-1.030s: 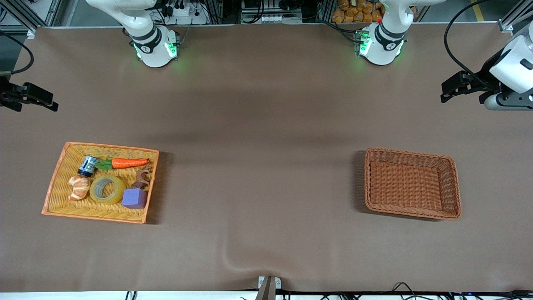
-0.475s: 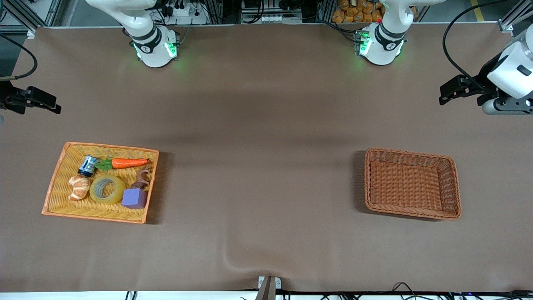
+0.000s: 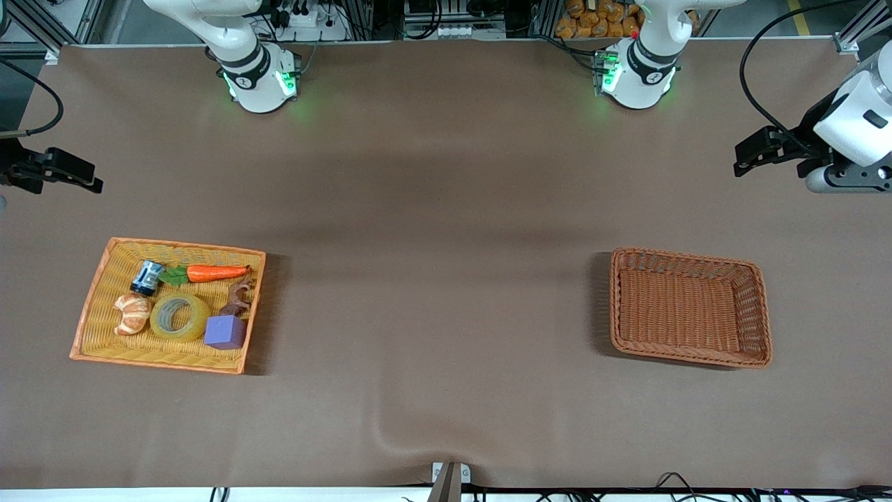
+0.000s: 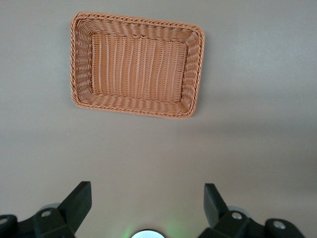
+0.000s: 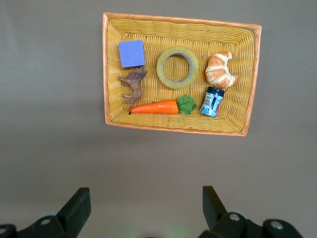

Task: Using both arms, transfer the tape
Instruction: 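Reach the right gripper down to the yellow tape roll in the basket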

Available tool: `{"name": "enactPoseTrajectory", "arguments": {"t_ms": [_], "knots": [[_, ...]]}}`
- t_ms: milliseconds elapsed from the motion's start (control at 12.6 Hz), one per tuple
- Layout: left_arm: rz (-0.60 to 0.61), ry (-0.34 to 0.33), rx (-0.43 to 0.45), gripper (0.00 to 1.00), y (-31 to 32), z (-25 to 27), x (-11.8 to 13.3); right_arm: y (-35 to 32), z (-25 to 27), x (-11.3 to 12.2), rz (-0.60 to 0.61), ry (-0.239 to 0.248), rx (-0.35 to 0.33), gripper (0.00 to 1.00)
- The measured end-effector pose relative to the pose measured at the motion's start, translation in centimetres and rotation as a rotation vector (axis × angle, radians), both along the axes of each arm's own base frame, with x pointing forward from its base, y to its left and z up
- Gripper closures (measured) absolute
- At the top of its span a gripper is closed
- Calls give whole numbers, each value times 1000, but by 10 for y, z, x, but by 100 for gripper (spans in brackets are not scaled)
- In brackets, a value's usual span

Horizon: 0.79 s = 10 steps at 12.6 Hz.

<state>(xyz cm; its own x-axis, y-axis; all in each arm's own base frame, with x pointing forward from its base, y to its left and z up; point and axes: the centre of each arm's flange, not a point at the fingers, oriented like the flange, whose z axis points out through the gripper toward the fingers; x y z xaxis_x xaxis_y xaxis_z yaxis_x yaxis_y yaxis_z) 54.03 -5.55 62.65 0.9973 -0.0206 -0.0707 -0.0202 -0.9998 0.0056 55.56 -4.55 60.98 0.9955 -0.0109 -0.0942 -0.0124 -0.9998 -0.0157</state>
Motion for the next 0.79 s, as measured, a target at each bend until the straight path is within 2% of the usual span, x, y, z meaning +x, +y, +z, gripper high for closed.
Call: {"name": "enactPoseTrajectory", "arguments": {"t_ms": [475, 792], "knots": [[-6, 0, -2, 0, -4, 0, 0, 0, -19, 16, 1, -2, -3, 0], [-7, 0, -4, 0, -4, 0, 0, -2, -82, 60, 16, -27, -12, 0]]}}
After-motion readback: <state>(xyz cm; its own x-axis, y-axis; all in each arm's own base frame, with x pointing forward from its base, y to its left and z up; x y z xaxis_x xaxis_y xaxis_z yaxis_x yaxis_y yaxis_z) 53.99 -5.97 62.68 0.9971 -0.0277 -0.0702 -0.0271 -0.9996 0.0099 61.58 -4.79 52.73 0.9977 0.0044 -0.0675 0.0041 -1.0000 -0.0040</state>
